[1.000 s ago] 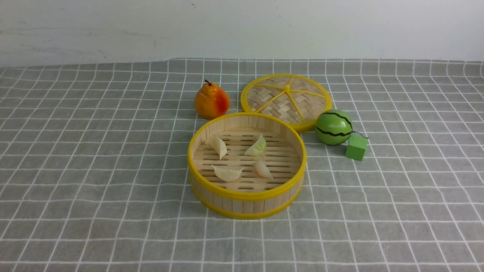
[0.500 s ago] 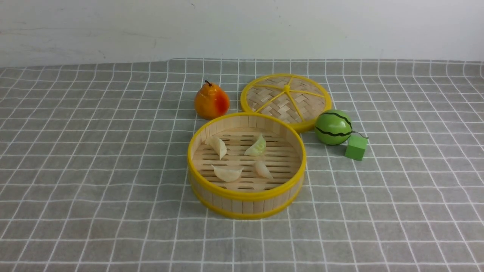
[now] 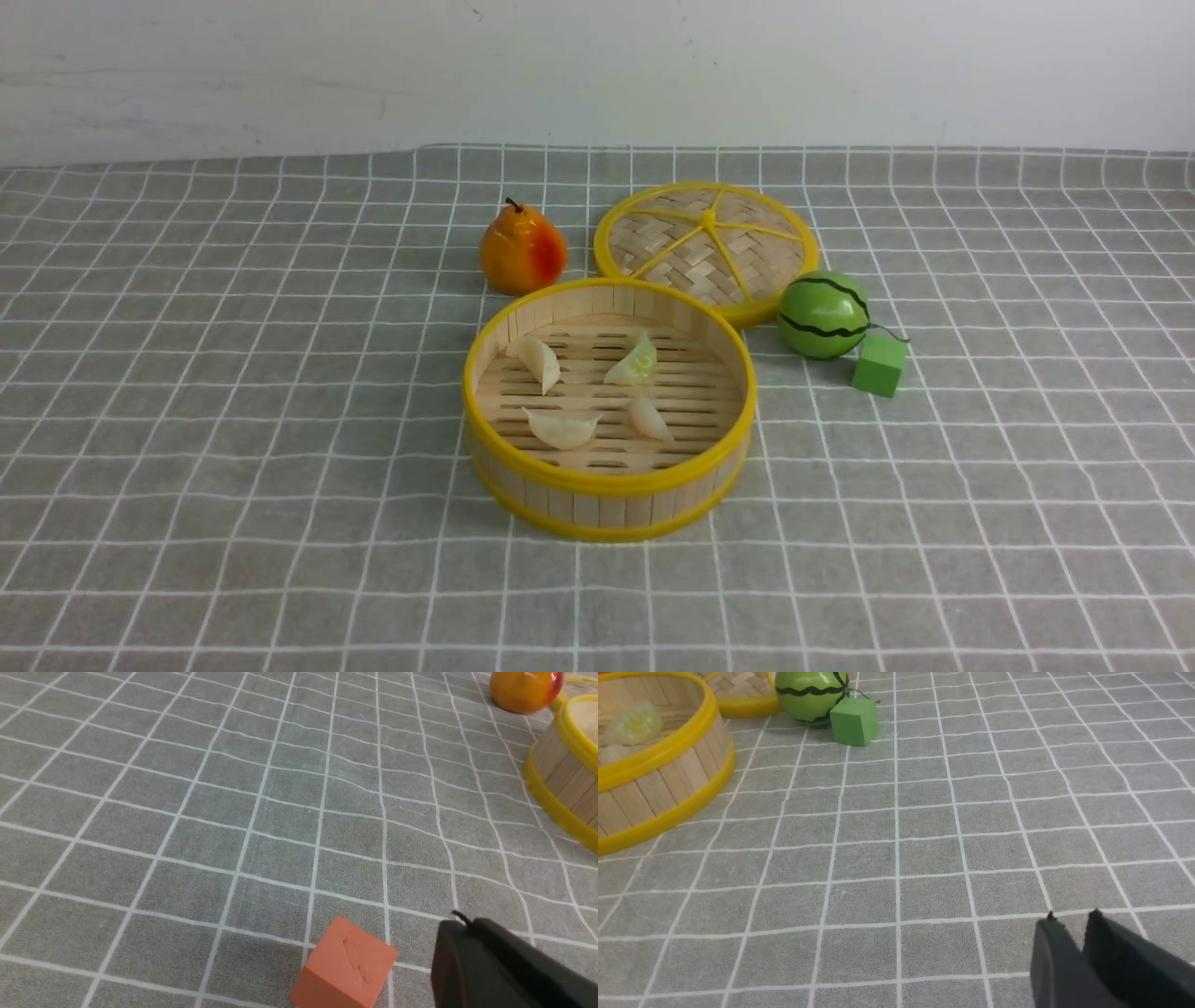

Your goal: Put the dumplings into the steamer on the table with the grey tablecloth.

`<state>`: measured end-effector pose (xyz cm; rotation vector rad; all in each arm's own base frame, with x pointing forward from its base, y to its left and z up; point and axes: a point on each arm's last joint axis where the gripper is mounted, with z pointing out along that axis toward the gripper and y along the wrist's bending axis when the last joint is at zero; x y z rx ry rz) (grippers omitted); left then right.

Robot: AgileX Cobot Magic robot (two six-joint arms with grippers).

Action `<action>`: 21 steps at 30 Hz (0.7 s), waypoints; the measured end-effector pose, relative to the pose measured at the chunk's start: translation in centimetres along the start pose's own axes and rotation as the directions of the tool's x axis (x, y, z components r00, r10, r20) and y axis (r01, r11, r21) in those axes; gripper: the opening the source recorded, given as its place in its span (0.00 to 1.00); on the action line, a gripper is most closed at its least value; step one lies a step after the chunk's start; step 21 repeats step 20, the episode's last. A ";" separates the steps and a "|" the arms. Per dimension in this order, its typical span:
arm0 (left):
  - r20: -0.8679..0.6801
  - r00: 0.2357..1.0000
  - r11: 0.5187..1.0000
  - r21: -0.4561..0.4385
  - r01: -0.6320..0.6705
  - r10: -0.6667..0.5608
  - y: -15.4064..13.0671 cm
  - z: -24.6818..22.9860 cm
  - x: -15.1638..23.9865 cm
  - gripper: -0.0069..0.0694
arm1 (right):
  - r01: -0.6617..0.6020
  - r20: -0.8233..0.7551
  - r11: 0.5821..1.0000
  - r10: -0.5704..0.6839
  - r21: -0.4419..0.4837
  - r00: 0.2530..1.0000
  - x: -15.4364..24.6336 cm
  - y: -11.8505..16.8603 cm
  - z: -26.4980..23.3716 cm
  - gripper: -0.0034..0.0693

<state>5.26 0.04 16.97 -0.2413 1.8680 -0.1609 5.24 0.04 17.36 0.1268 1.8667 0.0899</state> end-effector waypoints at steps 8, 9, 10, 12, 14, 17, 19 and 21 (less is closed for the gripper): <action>0.000 1.000 1.000 0.000 0.000 0.000 0.0 0.0 0.0 0.08 | 0.000 0.000 1.000 0.000 0.000 1.000 0.0 0.0 0.0 0.20; 0.000 1.000 1.000 0.000 0.000 0.000 0.0 0.0 0.0 0.08 | 0.000 0.000 1.000 0.000 0.000 1.000 0.0 0.0 0.0 0.20; 0.000 1.000 1.000 0.000 0.000 0.000 0.0 0.0 0.0 0.08 | 0.000 0.000 1.000 0.000 0.000 1.000 0.0 0.0 0.0 0.21; 0.000 1.000 1.000 0.000 0.000 0.000 0.0 0.0 0.0 0.09 | 0.000 0.000 1.000 0.000 0.000 1.000 0.0 0.0 0.0 0.20; 0.000 1.000 1.000 0.000 0.000 0.000 0.0 0.0 0.0 0.09 | 0.000 0.000 1.000 0.000 0.000 1.000 0.0 0.0 0.0 0.20; 0.000 1.000 1.000 0.000 0.000 0.000 0.0 0.0 0.0 0.09 | 0.000 0.000 1.000 0.000 0.000 1.000 0.0 0.0 0.0 0.20; 0.000 1.000 1.000 0.000 0.000 0.000 0.0 0.0 0.0 0.09 | 0.000 0.000 1.000 0.000 0.000 1.000 0.0 0.0 0.0 0.20; 0.000 1.000 1.000 0.000 0.000 0.000 0.0 0.0 0.0 0.09 | 0.000 0.000 1.000 0.000 0.000 1.000 0.0 0.0 0.0 0.20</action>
